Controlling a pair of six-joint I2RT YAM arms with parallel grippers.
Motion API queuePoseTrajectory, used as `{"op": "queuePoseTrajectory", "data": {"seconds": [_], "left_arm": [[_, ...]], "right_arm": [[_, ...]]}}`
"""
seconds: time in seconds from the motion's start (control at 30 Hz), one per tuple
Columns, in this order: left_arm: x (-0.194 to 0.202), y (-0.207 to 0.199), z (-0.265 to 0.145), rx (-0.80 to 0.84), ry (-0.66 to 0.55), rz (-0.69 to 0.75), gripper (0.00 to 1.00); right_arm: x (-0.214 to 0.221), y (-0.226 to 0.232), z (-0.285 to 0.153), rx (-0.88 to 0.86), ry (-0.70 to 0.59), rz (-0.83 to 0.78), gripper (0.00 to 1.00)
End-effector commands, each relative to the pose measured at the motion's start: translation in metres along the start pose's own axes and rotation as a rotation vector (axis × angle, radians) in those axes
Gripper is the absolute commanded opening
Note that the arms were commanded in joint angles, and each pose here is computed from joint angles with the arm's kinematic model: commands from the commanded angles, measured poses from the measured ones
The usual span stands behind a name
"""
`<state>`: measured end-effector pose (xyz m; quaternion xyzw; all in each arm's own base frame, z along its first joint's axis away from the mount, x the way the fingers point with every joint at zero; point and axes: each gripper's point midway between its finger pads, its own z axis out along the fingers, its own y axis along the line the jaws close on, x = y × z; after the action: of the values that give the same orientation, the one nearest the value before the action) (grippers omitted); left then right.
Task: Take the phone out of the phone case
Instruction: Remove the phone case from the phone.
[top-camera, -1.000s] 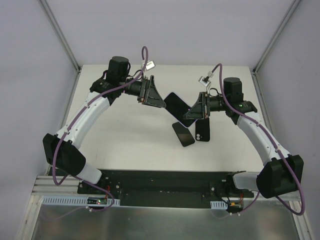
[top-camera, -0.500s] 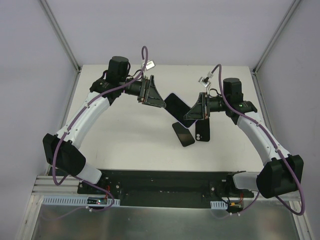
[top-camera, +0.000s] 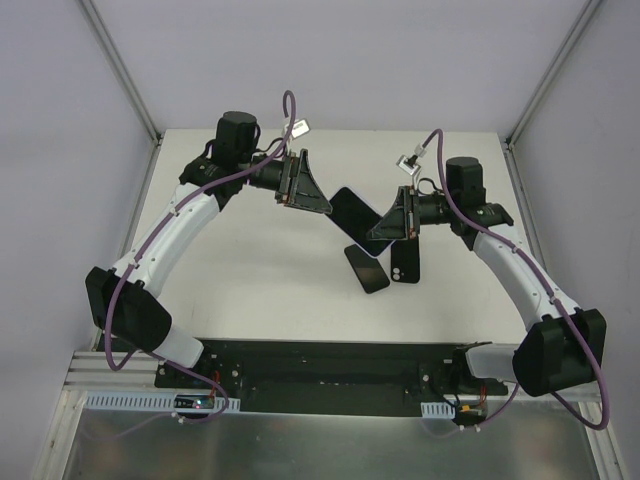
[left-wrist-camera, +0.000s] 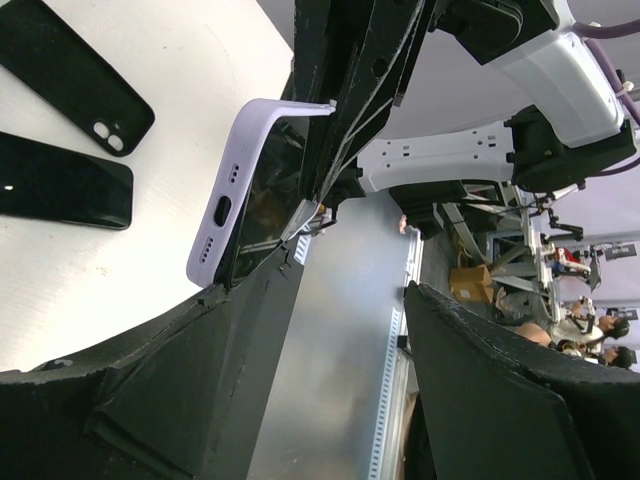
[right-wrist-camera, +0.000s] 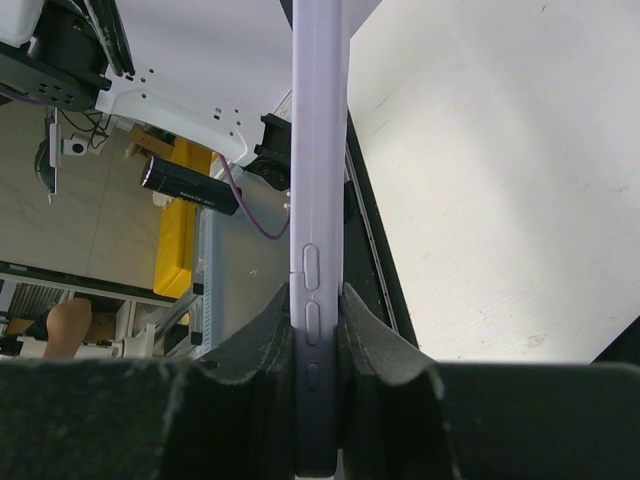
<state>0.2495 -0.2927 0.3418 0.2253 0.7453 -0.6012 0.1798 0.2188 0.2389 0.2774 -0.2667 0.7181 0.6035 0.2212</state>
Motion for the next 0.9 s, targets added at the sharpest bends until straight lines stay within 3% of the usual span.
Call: {"op": "queuePoseTrajectory", "data": {"seconds": [0.0,0.87], "left_arm": [[-0.013,-0.014,-0.001,0.046,-0.020,0.065,0.73],[-0.008,0.019,0.025,0.017,0.011,0.086,0.72]], "right_arm": [[-0.006,0.024,-0.001,-0.090,-0.003,-0.086,0.00],[-0.010,0.043,-0.002,-0.180,0.006,-0.102,0.00]]}}
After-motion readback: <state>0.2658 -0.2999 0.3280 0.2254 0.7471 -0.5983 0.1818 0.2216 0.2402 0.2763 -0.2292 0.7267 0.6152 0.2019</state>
